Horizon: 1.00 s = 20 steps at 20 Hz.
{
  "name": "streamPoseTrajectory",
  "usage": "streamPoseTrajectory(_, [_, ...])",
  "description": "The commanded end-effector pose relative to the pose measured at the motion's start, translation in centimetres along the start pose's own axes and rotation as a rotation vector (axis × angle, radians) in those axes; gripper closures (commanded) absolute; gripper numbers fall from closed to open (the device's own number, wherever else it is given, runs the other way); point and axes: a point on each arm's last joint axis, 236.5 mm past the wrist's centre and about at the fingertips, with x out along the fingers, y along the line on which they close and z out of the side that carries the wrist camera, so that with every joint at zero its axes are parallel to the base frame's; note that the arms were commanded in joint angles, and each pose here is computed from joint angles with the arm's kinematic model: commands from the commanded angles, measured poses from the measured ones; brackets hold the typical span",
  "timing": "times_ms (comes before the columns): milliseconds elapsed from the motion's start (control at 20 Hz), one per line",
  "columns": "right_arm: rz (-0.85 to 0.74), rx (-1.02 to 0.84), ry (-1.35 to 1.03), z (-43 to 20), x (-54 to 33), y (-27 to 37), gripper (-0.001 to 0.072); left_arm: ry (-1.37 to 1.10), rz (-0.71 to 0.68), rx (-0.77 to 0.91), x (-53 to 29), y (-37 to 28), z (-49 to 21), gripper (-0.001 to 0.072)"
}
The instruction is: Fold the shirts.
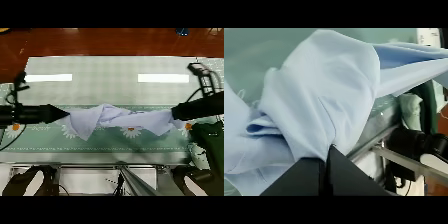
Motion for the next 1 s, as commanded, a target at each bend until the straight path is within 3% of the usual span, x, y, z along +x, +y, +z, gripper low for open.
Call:
streamPoseTrajectory(0, [0.018, -0.016, 0.043, 1.1, 5.8, 0.9, 0.0687, 0.055, 0.051, -0.125, 4.6, 6.8, -2.7, 0.0683])
streamPoseTrajectory(150, [0.039, -0.019, 0.038, 2.3, 7.9, 1.8, 0.0687, 0.138, 0.044, -0.209, 6.2, 8.7, -3.5, 0.0676])
streamPoseTrajectory(200, [0.038, -0.018, 0.036, 2.4, 8.1, 1.8, 0.0687, 0.150, 0.040, -0.202, 6.3, 8.8, -3.3, 0.0613])
streamPoseTrajectory(250, [0.030, -0.022, 0.031, 2.6, 8.2, 1.6, 0.0687, 0.154, 0.034, -0.198, 6.2, 8.7, -2.8, 0.0498])
streamPoseTrajectory(300, [0.022, -0.026, 0.033, 2.5, 8.2, 1.4, 0.0687, 0.154, 0.032, -0.178, 5.8, 8.4, -2.0, 0.0305])
streamPoseTrajectory(350, [0.009, -0.033, 0.043, 2.3, 8.2, 1.0, 0.0687, 0.149, 0.035, -0.151, 4.9, 8.1, -1.1, 0.0206])
streamPoseTrajectory(550, [-0.027, -0.047, 0.070, 1.7, 8.2, 0.2, 0.0687, 0.128, 0.213, -0.212, -1.6, 10.2, 1.1, 0.0207])
streamPoseTrajectory(750, [-0.023, -0.046, 0.041, 2.3, 8.2, 0.3, 0.0687, 0.197, 0.363, -0.286, -3.4, 12.9, -4.3, 0.0190])
streamPoseTrajectory(800, [-0.023, -0.046, 0.038, 2.4, 8.2, 0.3, 0.0687, 0.213, 0.349, -0.305, -2.7, 12.8, -6.2, 0.0153])
streamPoseTrajectory(950, [-0.023, -0.046, 0.029, 2.6, 8.2, 0.3, 0.0687, 0.195, 0.211, -0.366, 0.5, 10.8, -9.8, 0.0151])
